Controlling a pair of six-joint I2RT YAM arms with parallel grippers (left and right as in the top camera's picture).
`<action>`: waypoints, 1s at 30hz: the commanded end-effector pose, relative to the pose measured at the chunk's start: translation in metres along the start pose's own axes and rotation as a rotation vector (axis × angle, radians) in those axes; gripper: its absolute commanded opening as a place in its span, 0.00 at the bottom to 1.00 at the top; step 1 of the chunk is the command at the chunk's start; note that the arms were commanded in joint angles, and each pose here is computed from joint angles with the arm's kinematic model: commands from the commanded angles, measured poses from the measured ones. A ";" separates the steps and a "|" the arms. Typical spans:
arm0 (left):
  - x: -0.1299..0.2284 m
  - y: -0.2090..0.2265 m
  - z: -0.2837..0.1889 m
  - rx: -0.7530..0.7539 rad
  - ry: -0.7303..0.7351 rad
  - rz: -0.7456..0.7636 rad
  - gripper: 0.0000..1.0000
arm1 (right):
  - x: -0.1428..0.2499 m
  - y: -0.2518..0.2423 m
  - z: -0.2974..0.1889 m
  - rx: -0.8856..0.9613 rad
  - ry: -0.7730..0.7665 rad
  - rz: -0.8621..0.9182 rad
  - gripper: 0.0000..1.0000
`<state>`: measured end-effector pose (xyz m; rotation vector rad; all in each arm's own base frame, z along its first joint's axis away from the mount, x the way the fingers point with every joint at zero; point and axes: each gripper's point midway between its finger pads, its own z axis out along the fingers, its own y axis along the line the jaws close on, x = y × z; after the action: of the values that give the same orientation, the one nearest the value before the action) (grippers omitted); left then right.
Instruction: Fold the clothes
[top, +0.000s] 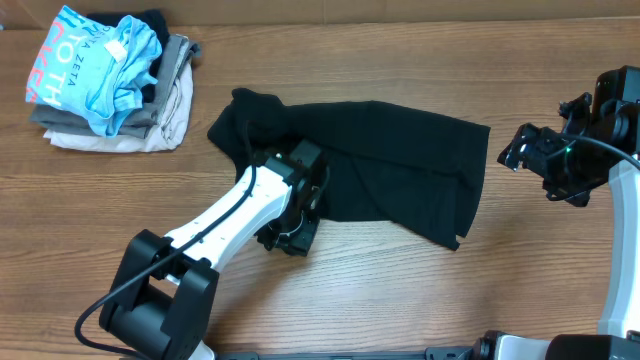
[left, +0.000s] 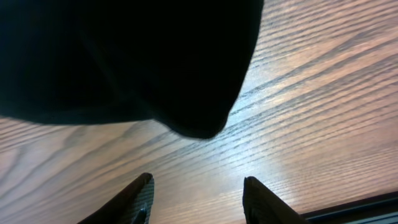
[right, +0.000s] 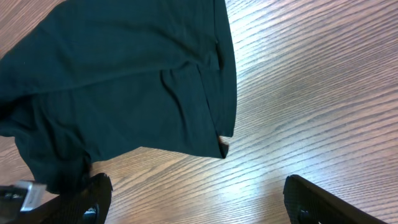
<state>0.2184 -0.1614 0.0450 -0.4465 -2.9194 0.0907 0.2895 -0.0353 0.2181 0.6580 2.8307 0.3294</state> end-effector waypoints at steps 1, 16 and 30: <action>0.001 -0.007 0.014 0.052 -0.014 -0.013 0.49 | -0.001 -0.001 0.000 0.005 -0.005 -0.004 0.92; -0.008 0.011 0.050 -0.012 -0.101 -0.018 0.61 | -0.002 -0.001 0.000 0.004 -0.010 -0.005 0.92; -0.018 0.015 0.038 -0.041 -0.135 -0.135 0.74 | -0.008 0.001 0.000 -0.001 -0.034 -0.011 0.96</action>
<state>0.2237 -0.1583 -0.0003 -0.3208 -3.0399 0.1043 0.2955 -0.0368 0.2195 0.6473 2.8065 0.3263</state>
